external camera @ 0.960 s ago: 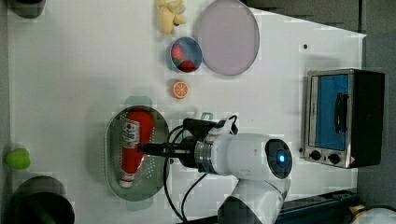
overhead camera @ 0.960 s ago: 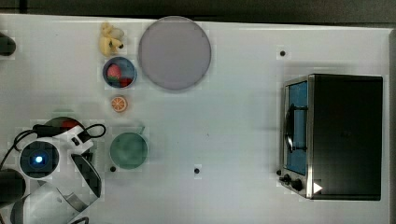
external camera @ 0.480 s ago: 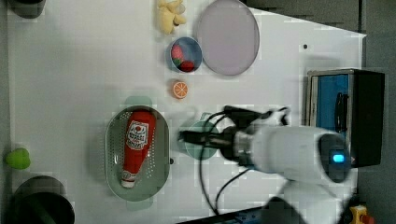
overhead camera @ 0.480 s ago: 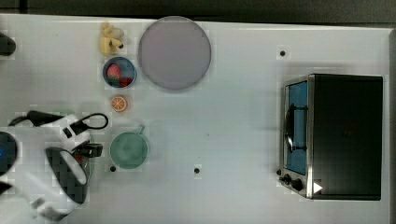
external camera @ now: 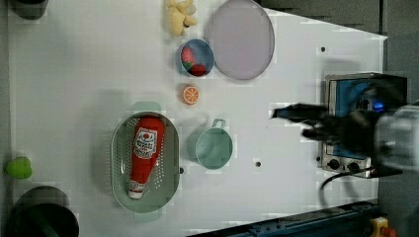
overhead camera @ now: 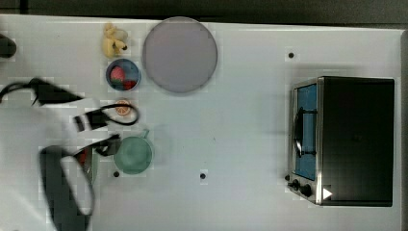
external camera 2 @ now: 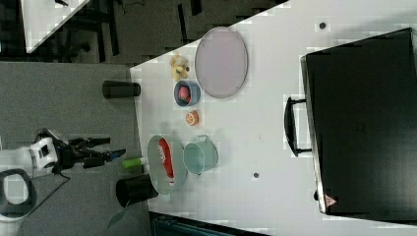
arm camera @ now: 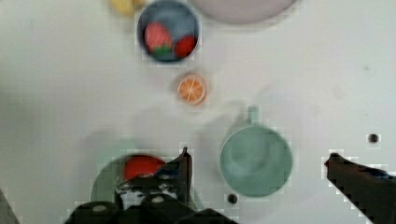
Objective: Pick Ketchup from the table and place it in strainer.
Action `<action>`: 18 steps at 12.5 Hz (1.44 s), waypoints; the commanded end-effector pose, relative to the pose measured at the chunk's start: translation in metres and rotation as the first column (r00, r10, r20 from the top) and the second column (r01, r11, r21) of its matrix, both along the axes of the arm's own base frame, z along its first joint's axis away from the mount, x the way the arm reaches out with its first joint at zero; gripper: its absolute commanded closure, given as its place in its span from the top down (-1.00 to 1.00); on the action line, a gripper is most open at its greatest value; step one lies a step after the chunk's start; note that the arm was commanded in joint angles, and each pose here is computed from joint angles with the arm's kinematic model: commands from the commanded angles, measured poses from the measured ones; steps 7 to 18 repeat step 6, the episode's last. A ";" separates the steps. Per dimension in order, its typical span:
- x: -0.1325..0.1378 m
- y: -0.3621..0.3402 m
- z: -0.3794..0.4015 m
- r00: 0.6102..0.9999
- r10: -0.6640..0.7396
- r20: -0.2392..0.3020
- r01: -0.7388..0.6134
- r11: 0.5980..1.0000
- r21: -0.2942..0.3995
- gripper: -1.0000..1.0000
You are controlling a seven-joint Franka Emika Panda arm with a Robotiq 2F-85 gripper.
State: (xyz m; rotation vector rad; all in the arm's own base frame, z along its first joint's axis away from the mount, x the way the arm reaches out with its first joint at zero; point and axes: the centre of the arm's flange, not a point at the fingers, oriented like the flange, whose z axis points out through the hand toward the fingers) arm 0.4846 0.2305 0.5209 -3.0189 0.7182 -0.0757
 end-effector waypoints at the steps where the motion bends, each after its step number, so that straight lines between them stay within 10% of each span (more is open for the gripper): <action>1: 0.033 -0.126 0.012 0.985 -0.160 -0.068 0.161 0.987 0.005 1.00; 6: 0.031 -0.258 0.044 0.940 -0.341 -0.025 0.341 0.939 0.030 1.00; 18: 0.031 -0.258 0.044 0.940 -0.341 -0.025 0.341 0.939 0.030 1.00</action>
